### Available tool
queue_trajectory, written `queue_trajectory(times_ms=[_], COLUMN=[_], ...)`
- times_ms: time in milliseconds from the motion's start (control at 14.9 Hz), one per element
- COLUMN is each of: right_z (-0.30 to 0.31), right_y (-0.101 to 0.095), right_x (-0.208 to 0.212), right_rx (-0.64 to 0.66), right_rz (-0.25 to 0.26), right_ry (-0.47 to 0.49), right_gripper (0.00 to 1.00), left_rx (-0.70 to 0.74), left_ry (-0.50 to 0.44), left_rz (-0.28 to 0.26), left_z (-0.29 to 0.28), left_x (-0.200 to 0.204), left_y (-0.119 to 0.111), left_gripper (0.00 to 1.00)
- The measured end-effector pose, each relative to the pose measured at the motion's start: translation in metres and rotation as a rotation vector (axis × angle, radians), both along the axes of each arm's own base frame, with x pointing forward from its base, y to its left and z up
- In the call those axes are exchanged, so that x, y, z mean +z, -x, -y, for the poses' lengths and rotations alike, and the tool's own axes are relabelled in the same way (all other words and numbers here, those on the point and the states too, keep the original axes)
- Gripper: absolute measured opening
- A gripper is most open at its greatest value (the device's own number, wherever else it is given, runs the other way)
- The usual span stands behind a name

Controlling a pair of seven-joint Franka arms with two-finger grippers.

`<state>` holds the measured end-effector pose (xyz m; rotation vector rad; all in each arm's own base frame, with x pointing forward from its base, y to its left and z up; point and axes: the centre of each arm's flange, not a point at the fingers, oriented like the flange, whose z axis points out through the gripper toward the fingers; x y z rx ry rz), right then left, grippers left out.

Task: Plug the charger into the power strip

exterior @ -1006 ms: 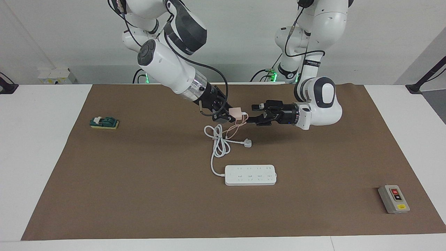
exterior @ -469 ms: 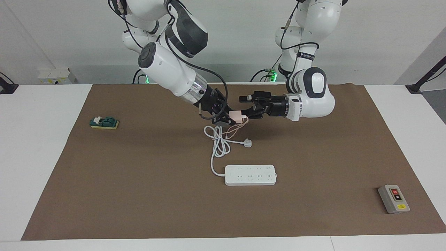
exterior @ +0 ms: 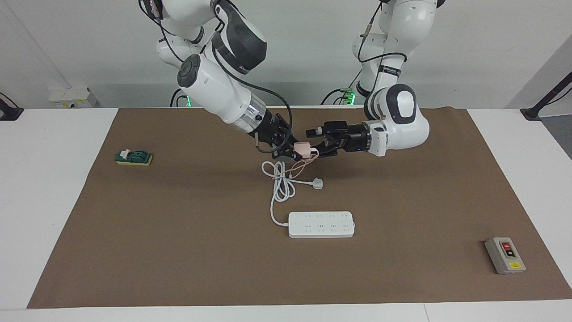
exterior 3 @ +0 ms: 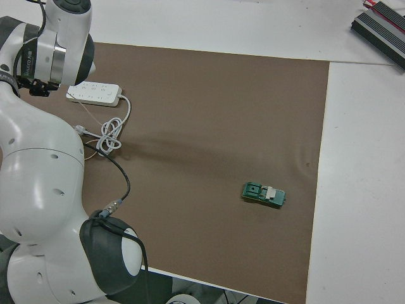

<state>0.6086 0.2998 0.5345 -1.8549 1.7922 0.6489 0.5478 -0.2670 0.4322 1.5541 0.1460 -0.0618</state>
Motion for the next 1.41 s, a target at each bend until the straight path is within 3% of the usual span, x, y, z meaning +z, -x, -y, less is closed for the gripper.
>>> queue_trajectory(times_ms=[671, 939, 1073, 1207, 1408], right_z=[-0.001, -0.001, -0.001, -0.001, -0.001], right_y=[0.001, 0.001, 0.001, 0.001, 0.000], right_x=[0.000, 0.000, 0.000, 0.000, -0.002], right_rx=[0.002, 0.002, 0.002, 0.002, -0.002], right_rz=[0.000, 0.000, 0.000, 0.000, -0.009], right_ry=[0.000, 0.000, 0.000, 0.000, 0.000], right_gripper=[0.47, 0.47, 0.47, 0.47, 0.47], left_rx=[0.030, 0.016, 0.007, 0.000, -0.008], left_ry=[-0.038, -0.062, -0.076, -0.085, -0.086], left_rz=[0.000, 0.009, 0.021, 0.031, 0.053], left_z=[0.008, 0.007, 0.004, -0.001, -0.003], left_x=[-0.004, -0.007, -0.006, -0.004, 0.000], left_y=[-0.002, -0.002, -0.004, -0.006, -0.008], left_gripper=[1.00, 0.91, 0.70, 0.67, 0.33])
